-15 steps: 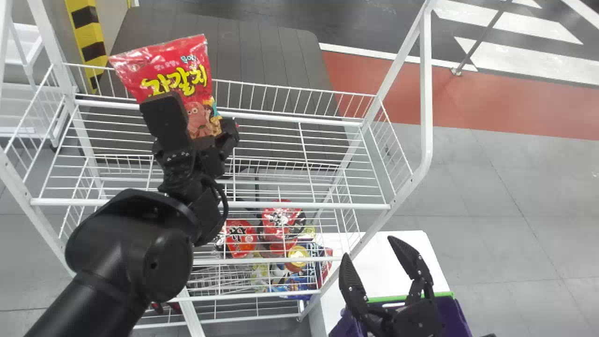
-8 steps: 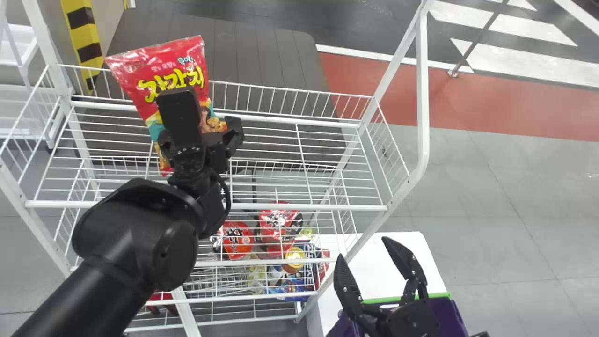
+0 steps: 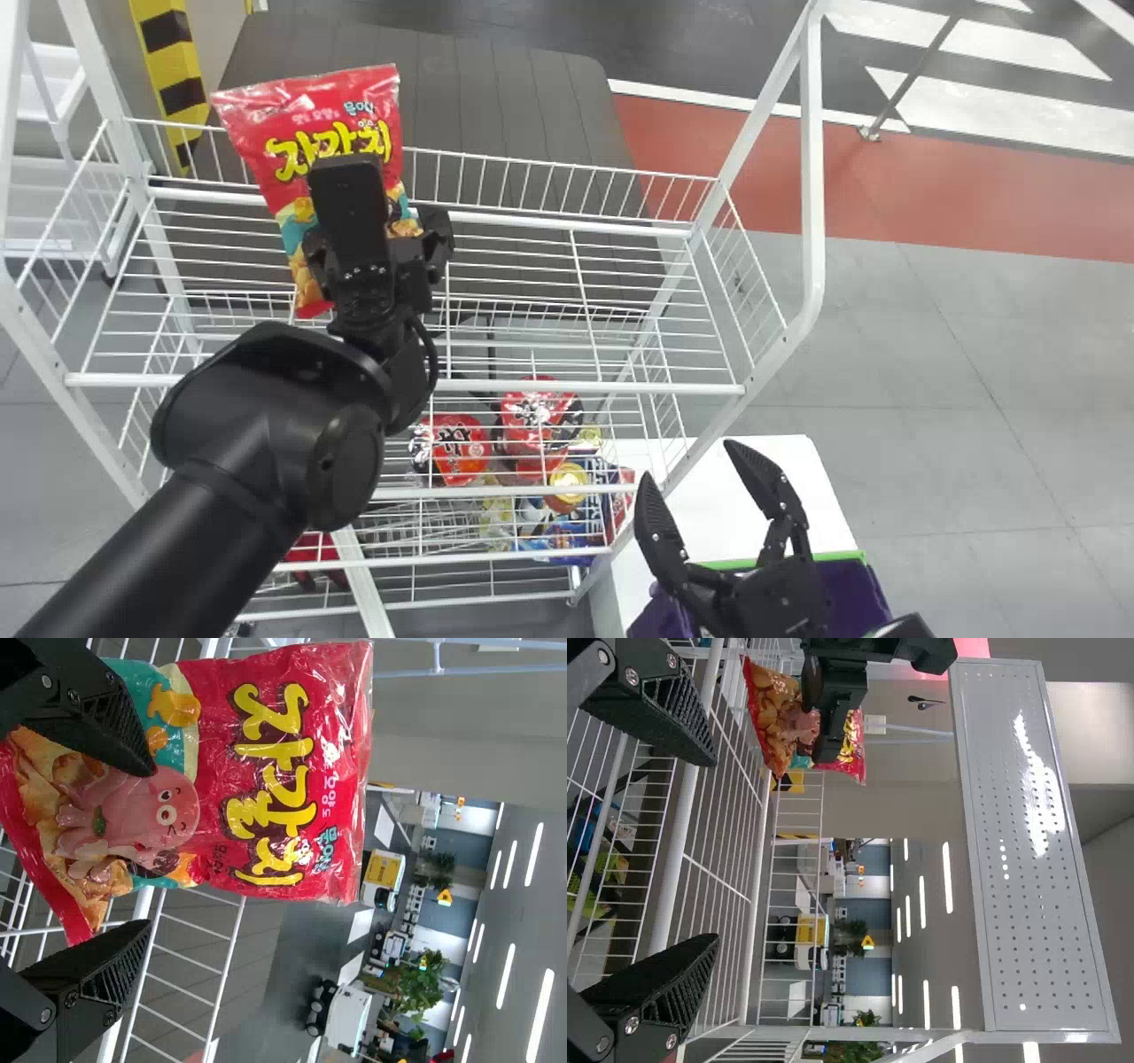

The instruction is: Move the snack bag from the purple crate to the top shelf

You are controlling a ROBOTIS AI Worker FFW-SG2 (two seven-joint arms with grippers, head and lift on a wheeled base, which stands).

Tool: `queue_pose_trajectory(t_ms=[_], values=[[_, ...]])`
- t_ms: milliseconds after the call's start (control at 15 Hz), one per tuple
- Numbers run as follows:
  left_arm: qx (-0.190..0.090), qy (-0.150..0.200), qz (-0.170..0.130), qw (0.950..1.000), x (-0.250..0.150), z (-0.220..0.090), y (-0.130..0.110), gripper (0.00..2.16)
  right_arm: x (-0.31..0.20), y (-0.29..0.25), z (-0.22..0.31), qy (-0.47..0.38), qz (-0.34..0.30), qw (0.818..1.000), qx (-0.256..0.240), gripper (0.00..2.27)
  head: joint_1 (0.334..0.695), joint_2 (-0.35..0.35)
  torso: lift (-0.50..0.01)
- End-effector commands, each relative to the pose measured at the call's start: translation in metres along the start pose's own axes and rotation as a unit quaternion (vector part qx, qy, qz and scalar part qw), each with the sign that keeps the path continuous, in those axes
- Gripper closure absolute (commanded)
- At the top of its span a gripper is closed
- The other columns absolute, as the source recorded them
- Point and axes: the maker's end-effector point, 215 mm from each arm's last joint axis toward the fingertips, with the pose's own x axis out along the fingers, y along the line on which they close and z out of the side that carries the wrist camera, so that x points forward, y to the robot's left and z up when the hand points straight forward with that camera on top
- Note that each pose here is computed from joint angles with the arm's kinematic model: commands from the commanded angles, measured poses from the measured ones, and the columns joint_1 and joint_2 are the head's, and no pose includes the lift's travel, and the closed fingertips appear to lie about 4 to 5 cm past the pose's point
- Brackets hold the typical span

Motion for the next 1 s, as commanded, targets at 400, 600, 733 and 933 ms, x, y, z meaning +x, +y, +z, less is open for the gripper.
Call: queue_pose_trajectory(t_ms=[400, 600, 733, 933], values=[[0.022, -0.002, 0.017, 0.9996, 0.004, -0.006, 0.01, 0.93, 0.003, 0.005, 0.0, -0.009, 0.004, 1.0, 0.0, 0.12, 0.695, -0.247, 0.004], [0.021, -0.004, 0.025, 0.9995, 0.003, -0.006, 0.014, 1.03, 0.002, 0.006, 0.002, -0.015, 0.004, 1.0, -0.002, 0.13, 0.695, -0.24, 0.004], [0.021, -0.01, 0.027, 0.9994, -0.002, -0.009, 0.015, 1.03, 0.003, 0.007, 0.003, -0.015, 0.004, 1.0, -0.001, 0.13, 0.695, -0.238, 0.004], [0.019, -0.011, 0.026, 0.9994, -0.009, -0.011, 0.012, 1.03, 0.003, 0.006, 0.004, -0.017, 0.004, 1.0, -0.003, 0.13, 0.695, -0.238, 0.004]])
